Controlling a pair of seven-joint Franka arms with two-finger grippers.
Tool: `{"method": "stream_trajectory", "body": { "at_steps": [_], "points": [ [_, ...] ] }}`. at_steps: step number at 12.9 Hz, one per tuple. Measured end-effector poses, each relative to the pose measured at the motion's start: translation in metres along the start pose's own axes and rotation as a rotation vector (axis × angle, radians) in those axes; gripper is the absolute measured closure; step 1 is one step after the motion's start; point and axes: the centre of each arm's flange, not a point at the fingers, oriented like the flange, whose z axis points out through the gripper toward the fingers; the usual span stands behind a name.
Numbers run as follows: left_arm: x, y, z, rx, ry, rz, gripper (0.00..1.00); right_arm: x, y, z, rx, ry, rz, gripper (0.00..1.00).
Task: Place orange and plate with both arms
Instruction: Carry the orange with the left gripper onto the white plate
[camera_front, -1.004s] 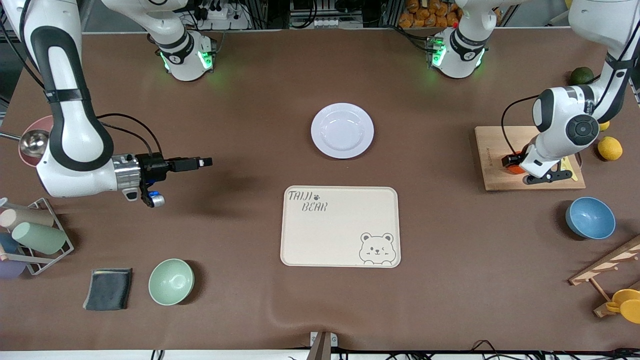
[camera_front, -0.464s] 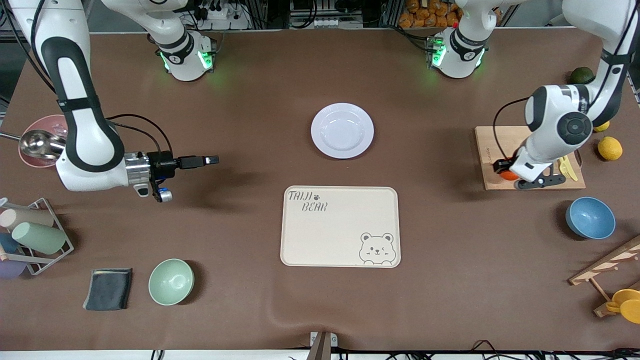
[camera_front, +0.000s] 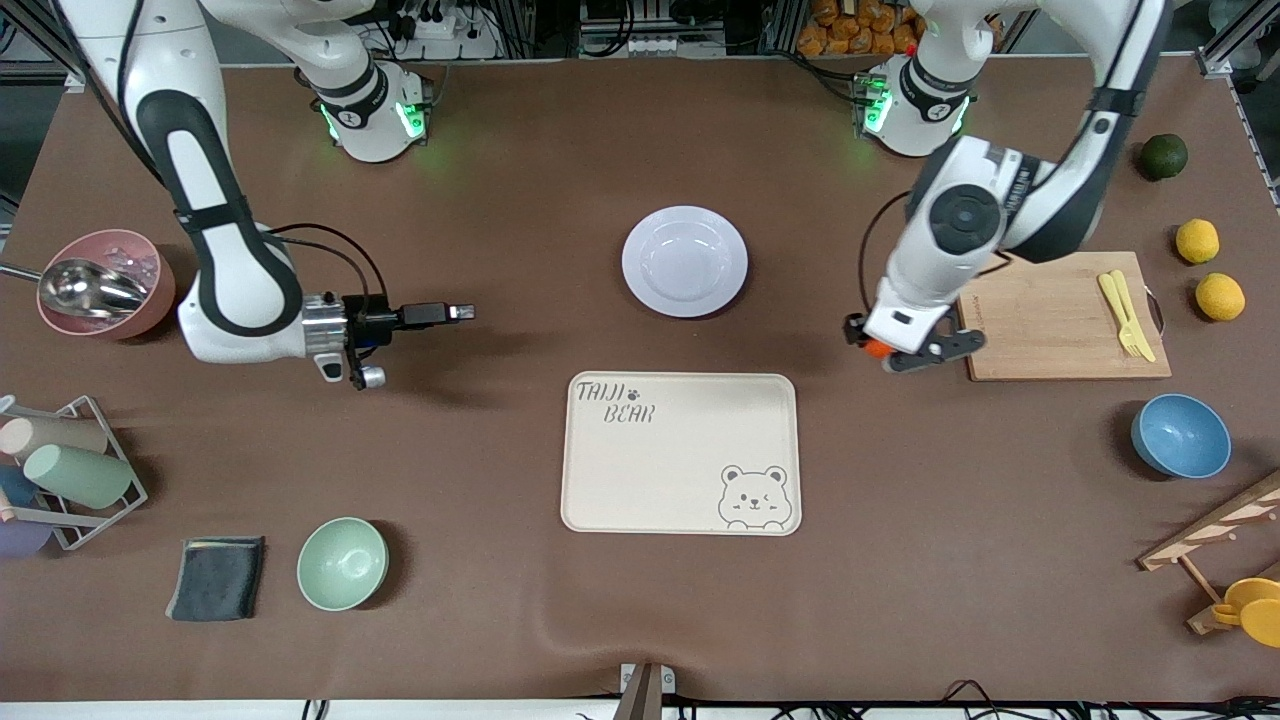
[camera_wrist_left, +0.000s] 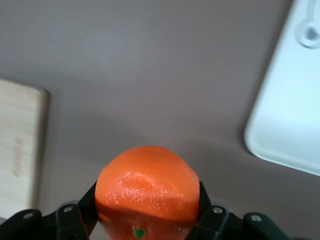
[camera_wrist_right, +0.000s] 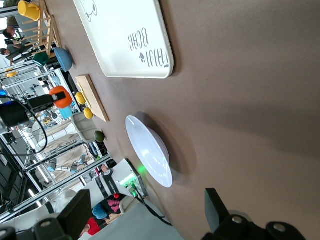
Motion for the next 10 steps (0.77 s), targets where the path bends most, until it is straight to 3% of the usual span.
{"method": "stream_trajectory", "body": {
  "at_steps": [4,10],
  "points": [
    [-0.056,0.065,-0.003,-0.027,-0.018,0.016,0.25,-0.007,-0.002,0.029,-0.001,-0.006,-0.008,0.00],
    [-0.145,0.162,0.005,-0.057,-0.073,-0.061,0.25,-0.024,0.012,0.064,0.025,-0.002,-0.055,0.00]
  ]
}}
